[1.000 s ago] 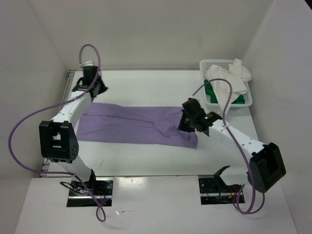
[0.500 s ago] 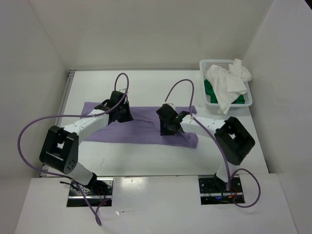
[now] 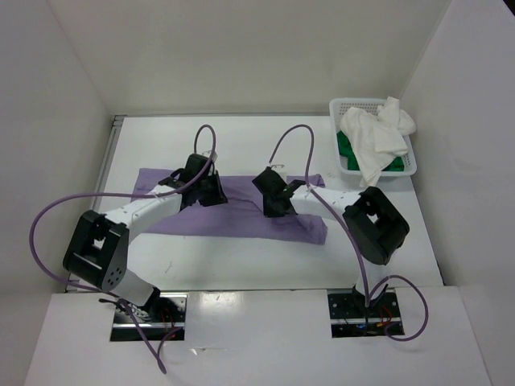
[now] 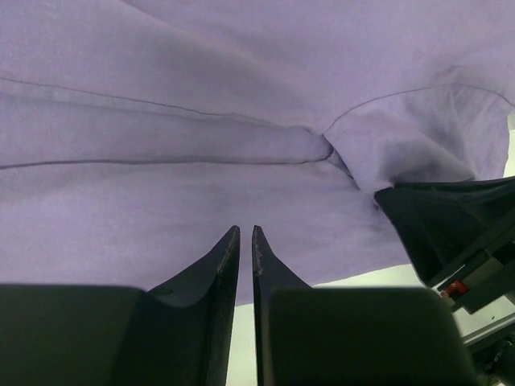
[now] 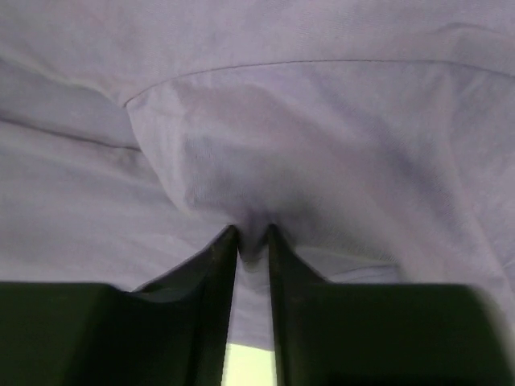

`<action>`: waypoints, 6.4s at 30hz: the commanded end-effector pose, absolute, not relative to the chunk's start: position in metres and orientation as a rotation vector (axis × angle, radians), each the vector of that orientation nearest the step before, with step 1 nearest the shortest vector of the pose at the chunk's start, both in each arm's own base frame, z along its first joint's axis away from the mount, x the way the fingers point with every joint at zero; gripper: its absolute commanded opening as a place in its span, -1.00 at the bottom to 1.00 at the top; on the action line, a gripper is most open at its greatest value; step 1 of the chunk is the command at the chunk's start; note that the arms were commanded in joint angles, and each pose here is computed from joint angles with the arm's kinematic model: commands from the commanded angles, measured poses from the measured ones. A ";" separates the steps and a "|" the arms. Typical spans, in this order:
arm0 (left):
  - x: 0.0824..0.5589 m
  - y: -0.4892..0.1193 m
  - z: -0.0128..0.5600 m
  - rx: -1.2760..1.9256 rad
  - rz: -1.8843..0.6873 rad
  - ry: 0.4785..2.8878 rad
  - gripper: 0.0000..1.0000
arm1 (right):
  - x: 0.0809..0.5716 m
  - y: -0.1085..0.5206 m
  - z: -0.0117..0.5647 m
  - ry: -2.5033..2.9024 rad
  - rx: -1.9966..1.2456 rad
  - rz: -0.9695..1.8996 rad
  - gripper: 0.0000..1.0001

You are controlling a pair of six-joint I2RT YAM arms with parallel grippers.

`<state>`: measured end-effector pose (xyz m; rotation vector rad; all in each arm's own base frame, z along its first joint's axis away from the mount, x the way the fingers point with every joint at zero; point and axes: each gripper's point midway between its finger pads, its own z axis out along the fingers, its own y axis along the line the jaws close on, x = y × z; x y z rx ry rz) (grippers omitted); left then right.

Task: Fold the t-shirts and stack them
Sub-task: Fold the 1/3-folded T-shirt at the center of the board.

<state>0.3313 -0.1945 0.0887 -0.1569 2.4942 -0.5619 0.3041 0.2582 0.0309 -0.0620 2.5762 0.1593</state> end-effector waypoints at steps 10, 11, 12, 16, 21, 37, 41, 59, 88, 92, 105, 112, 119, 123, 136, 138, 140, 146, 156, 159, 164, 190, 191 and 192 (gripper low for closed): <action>0.333 -0.200 0.113 -0.139 -0.614 2.434 -0.65 | 0.296 0.283 0.074 2.574 -0.208 0.319 -0.89; 0.335 -0.200 0.117 -0.139 -0.616 2.429 -0.65 | 0.284 0.288 0.077 2.613 -0.257 0.385 -0.89; 0.335 -0.200 0.117 -0.139 -0.616 2.429 -0.65 | 0.279 0.291 0.078 2.632 -0.284 0.414 -0.89; 0.342 -0.203 0.125 -0.097 -0.602 2.425 -0.65 | 0.261 0.299 0.077 2.695 -0.360 0.503 -0.84; 0.346 -0.207 0.134 -0.062 -0.611 2.432 -0.63 | 0.256 0.297 0.056 2.753 -0.369 0.474 -0.34; 0.337 -0.245 0.134 0.068 -0.764 2.474 -0.58 | 0.281 0.189 0.126 2.536 0.045 0.453 -0.55; 0.331 -0.275 0.129 0.142 -0.828 2.481 -0.55 | 0.264 0.165 0.120 2.545 0.129 0.429 -0.29; 0.331 -0.335 0.076 0.257 -0.899 2.552 -0.53 | 0.246 0.154 0.073 2.542 0.556 0.572 -0.04; 0.342 -0.339 0.055 0.243 -0.864 2.581 -0.53 | 0.270 0.179 0.057 2.556 0.293 0.644 -0.09; 0.342 -0.339 0.055 0.243 -0.864 2.581 -0.53 | 0.268 0.189 0.071 2.576 0.270 0.707 -0.14; 0.341 -0.338 0.058 0.243 -0.864 2.581 -0.53 | 0.249 0.181 0.068 2.616 0.258 0.603 0.45; 0.341 -0.338 0.062 0.244 -0.868 2.572 -0.53 | 0.251 0.174 0.050 2.653 0.288 0.511 0.42; 0.340 -0.337 0.061 0.243 -0.864 2.581 -0.53 | 0.253 0.177 0.045 2.651 0.311 0.524 0.00; 0.341 -0.337 0.063 0.266 -0.857 2.575 -0.53 | 0.258 0.184 0.056 2.643 0.285 0.559 -0.49; 0.357 -0.304 0.085 0.319 -0.806 2.582 -0.51 | 0.210 0.221 0.119 2.750 0.176 1.055 -0.74; 0.361 -0.294 0.087 0.314 -0.796 2.596 -0.51 | 0.209 0.210 0.108 2.779 0.214 0.978 -0.74; 0.366 -0.292 0.091 0.314 -0.805 2.581 -0.51 | 0.216 0.181 0.086 2.810 0.278 0.716 -0.74; 0.369 -0.290 0.088 0.318 -0.805 2.597 -0.51 | 0.233 0.153 0.079 2.749 0.475 0.480 -0.46; 0.347 -0.268 0.084 0.360 -0.722 2.626 -0.36 | 0.260 0.145 0.107 2.604 0.468 0.432 0.10; 0.328 -0.266 0.078 0.374 -0.767 2.661 -0.26 | 0.287 0.152 0.091 2.563 0.496 0.422 -0.33; 0.307 -0.267 0.072 0.391 -0.823 2.686 -0.18 | 0.340 0.152 0.103 2.342 0.567 0.433 -0.31; 0.278 -0.301 0.053 0.290 -0.962 2.712 -0.13 | 0.353 0.109 0.040 2.458 0.633 0.195 -0.42; 0.277 -0.300 0.052 0.288 -0.958 2.721 -0.13 | 0.352 0.109 0.036 2.469 0.634 0.187 -0.42; 0.278 -0.299 0.051 0.282 -0.943 2.720 -0.13 | 0.352 0.111 0.036 2.474 0.632 0.197 -0.42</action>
